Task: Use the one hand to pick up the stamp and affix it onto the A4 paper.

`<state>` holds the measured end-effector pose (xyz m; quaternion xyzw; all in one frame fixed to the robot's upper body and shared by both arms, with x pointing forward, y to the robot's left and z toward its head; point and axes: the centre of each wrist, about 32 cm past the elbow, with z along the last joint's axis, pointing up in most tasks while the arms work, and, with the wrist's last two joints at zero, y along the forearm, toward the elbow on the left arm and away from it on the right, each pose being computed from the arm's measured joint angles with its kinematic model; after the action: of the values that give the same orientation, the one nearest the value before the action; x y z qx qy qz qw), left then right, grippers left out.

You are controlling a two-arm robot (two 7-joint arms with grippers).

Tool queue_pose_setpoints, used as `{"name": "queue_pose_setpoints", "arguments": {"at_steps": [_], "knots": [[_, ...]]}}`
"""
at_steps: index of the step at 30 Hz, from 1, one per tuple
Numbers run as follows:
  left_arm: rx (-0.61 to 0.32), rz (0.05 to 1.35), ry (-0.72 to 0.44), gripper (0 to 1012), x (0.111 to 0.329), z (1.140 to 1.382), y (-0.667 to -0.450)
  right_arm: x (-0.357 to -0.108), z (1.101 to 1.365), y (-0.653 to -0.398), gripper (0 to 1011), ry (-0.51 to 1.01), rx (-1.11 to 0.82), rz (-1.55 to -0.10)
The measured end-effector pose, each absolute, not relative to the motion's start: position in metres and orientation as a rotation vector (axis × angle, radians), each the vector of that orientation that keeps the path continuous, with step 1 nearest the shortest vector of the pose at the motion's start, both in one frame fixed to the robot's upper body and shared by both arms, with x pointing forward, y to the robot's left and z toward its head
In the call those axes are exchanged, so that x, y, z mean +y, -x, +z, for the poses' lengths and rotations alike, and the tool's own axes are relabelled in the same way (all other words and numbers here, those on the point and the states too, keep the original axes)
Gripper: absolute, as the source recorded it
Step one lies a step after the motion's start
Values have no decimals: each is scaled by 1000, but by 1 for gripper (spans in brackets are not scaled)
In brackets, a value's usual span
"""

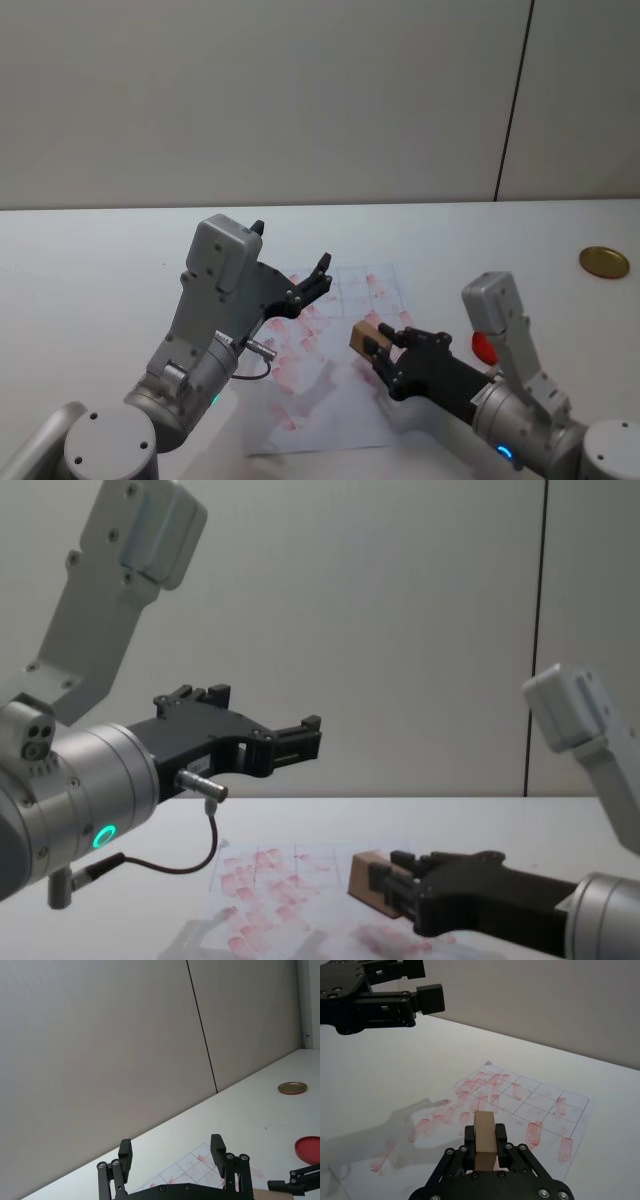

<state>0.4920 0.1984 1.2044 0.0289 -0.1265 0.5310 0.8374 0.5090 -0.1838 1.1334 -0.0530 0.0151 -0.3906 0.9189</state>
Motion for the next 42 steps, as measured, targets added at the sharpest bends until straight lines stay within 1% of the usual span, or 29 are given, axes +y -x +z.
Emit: {"name": "queue_pose_setpoints", "arguments": {"at_steps": [21,42], "knots": [[-268,1124,-61,993,198,1204,-492,-178,1120,-507,228,155,49,-775],[-268,1124,-61,993,198,1204,-492,-178,1121,-510,227,192,66,-754]]}}
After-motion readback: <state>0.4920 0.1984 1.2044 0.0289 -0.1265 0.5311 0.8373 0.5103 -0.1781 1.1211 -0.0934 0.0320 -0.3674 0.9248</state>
